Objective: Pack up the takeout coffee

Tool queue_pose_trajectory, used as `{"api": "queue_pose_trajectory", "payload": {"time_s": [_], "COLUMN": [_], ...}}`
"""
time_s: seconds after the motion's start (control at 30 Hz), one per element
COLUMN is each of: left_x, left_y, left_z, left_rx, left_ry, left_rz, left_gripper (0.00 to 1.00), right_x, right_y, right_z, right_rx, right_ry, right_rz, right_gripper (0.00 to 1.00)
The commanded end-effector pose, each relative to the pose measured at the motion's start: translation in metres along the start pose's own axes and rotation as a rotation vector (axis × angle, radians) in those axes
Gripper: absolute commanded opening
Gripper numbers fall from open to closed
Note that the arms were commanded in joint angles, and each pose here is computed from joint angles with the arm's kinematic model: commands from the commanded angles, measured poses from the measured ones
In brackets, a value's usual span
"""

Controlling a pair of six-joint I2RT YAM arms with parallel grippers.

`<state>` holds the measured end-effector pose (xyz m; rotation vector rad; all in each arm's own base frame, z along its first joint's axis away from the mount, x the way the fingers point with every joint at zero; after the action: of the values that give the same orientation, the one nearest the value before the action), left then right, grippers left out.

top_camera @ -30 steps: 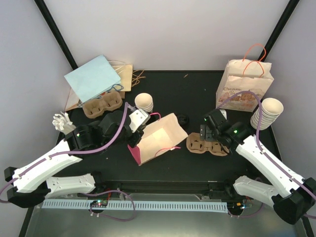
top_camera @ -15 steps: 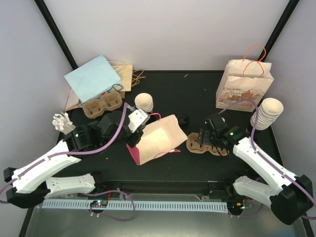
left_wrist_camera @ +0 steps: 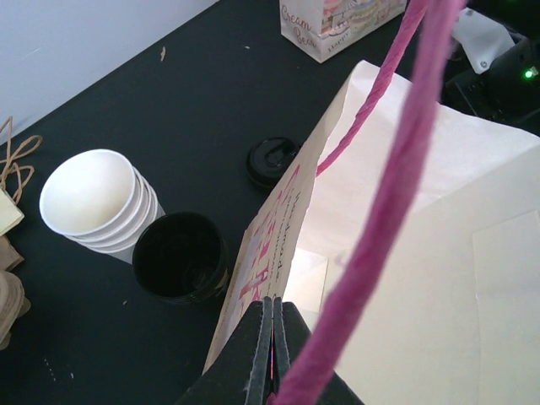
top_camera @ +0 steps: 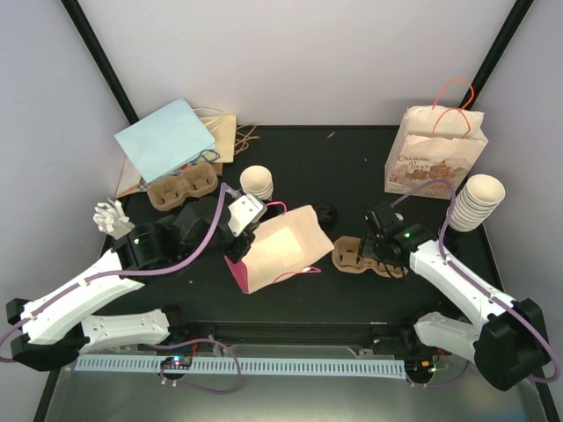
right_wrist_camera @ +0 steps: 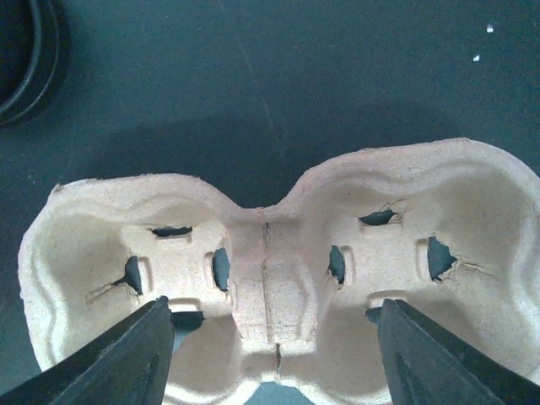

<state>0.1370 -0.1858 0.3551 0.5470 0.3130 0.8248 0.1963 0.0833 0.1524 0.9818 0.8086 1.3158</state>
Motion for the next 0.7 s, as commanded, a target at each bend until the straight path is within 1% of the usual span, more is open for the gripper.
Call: {"api": "queue_pose_trajectory", "payload": {"time_s": [0.0, 0.23, 0.67], "left_x": [-0.001, 0.000, 0.000], "left_y": [0.007, 0.008, 0.009], "left_z": [0.005, 0.004, 0.003], "left_rx": [-0.042, -0.040, -0.044], "left_ry": [-0.008, -0.006, -0.006], "left_rz": [-0.016, -0.018, -0.019], "left_gripper": [0.01, 0.02, 0.02], "right_x": [0.000, 0.003, 0.004], "right_y": [-0.007, -0.021, -0.045], "right_z": [0.003, -0.002, -0.007], "right_rx": [-0.007, 0.049, 0.085], "right_ry": [-0.001, 0.025, 0.029], "right_rz": [-0.002, -0.006, -0.032], "right_gripper": [0.67, 0.67, 0.64]}}
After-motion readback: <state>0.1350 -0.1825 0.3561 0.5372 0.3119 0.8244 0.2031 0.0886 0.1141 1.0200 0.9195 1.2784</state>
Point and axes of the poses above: each gripper's point midway between its finger pads, its own y axis back along the fingers, its own x axis along the line the jaws close on, z = x × y, the point moved 7 cm from there along y, back along the fingers, and after that the axes turned 8 degrees about y, right-handed, at the moved point
